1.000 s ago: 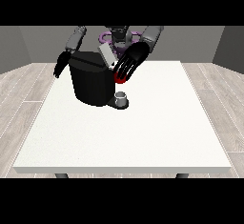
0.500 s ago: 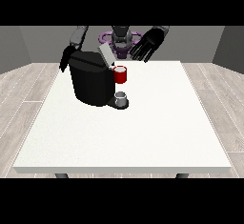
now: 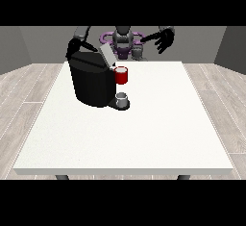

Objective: Insert the coffee pod into the coffee machine and close the lid

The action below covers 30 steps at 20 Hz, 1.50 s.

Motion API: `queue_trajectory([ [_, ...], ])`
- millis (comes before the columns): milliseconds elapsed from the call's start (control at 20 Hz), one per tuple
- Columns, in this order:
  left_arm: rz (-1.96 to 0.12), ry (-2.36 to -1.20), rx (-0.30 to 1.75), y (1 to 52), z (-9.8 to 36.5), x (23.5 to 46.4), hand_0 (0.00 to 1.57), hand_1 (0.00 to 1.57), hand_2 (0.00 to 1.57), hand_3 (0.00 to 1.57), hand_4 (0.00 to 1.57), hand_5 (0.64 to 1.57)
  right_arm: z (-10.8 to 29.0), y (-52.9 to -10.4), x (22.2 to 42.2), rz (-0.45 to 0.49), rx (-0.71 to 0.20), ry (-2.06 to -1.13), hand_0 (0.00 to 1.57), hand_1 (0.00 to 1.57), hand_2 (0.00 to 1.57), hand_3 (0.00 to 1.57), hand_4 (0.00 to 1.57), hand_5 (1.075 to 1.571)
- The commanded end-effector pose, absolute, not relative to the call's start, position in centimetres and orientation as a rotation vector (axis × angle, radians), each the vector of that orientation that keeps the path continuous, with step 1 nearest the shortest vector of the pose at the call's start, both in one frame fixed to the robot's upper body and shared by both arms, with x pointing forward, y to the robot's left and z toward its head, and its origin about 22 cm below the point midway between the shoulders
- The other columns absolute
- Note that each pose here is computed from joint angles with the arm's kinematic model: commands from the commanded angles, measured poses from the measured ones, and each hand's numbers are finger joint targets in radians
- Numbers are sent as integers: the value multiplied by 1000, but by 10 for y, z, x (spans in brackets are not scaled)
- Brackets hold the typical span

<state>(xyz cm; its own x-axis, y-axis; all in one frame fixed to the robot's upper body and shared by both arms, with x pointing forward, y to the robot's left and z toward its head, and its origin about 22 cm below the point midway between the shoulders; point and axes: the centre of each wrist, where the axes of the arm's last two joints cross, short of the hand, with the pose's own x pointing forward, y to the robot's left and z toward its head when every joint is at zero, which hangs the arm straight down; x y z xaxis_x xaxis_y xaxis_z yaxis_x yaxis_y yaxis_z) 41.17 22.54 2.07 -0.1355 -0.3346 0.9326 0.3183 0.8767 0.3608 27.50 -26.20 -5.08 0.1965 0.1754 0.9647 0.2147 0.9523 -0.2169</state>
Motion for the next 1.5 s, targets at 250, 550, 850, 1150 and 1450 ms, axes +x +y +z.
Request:
queue_trajectory([
  [250, -367, -1401, -112, 242, -65, 351, 0, 0, 0, 0, 442, 1571, -6, -240, 294, 97, -127, -1485, 0, 0, 0, 0, 0, 1571],
  [550, -319, -1414, -145, 242, -60, 345, 0, 0, 0, 0, 390, 1571, 8, -252, 298, 185, -171, -1539, 0, 0, 0, 0, 251, 1571],
  [850, -338, -1440, -188, 223, -50, 340, 0, 0, 0, 0, 385, 1571, 37, -262, 333, 78, -232, -1505, 0, 0, 0, 0, 0, 1571],
  [1150, -347, -1519, -166, 214, -26, 340, 0, 0, 0, 0, 383, 1571, 46, -283, 349, 5, -135, -1494, 0, 0, 0, 0, 83, 1571],
  [1450, -350, -1548, -192, 206, -1, 335, 0, 0, 0, 0, 342, 1571, 41, -298, 358, -44, -114, -1455, 0, 0, 0, 0, 168, 1571],
])
